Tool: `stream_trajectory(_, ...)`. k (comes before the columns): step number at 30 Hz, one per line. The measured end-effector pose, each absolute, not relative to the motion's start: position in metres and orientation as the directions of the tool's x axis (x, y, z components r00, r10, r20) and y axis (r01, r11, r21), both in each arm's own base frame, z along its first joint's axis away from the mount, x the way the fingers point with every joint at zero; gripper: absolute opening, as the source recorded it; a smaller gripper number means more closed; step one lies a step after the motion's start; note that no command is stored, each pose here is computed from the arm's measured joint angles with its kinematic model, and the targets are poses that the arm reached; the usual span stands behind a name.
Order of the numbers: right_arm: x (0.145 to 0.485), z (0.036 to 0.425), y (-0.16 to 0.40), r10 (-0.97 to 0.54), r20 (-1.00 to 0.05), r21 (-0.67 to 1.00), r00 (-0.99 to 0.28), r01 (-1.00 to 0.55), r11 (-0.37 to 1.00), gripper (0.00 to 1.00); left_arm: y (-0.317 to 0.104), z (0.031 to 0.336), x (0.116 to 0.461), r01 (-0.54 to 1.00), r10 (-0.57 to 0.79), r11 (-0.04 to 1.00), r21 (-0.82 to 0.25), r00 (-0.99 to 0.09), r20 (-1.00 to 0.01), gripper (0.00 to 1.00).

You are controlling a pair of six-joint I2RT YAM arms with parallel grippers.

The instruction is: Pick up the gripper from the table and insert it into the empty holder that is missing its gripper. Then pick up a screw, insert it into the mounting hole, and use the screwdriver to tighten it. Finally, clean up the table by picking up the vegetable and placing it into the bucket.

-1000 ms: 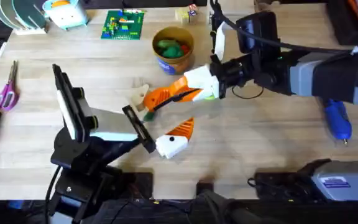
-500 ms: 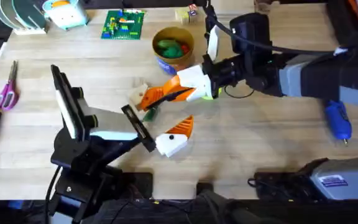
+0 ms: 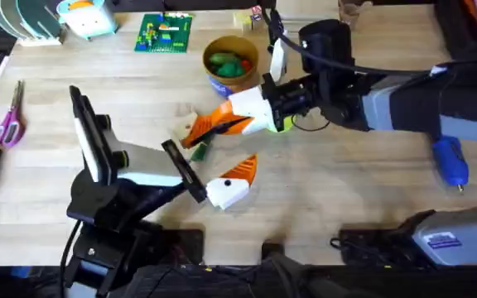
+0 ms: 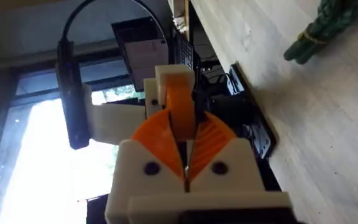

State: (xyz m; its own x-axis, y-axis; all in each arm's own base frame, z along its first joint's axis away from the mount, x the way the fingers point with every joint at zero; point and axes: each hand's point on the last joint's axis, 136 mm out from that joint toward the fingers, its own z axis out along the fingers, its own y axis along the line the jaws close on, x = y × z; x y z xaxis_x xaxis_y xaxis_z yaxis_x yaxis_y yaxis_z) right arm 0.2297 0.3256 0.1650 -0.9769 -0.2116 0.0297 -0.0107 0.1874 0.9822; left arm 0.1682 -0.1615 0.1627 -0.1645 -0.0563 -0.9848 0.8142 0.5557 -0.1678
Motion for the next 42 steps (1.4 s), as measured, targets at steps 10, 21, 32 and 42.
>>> stream_trajectory(10, 0.238, 0.160, 0.331, -0.148, 0.040, 0.975, -0.988, 0.006, 0.222, 0.008, -0.161, 0.162, 0.169, 0.808, -0.068, 0.558, -0.189, -0.182, -0.981, 0.992)
stream_trajectory(21, 0.244, 0.161, 0.340, -0.098, 0.018, 0.973, -0.995, -0.006, 0.232, 0.007, -0.156, 0.161, 0.176, 0.778, -0.075, 0.598, -0.194, -0.186, -0.980, 0.992)
stream_trajectory(32, 0.245, 0.160, 0.343, -0.083, 0.008, 0.971, -0.997, -0.012, 0.240, 0.018, -0.153, 0.161, 0.179, 0.766, -0.082, 0.611, -0.200, -0.190, -0.978, 0.992)
stream_trajectory(42, 0.245, 0.159, 0.344, -0.077, 0.011, 0.969, -0.997, -0.008, 0.245, 0.199, -0.153, 0.161, 0.179, 0.765, -0.082, 0.612, -0.200, -0.190, -0.978, 0.992)
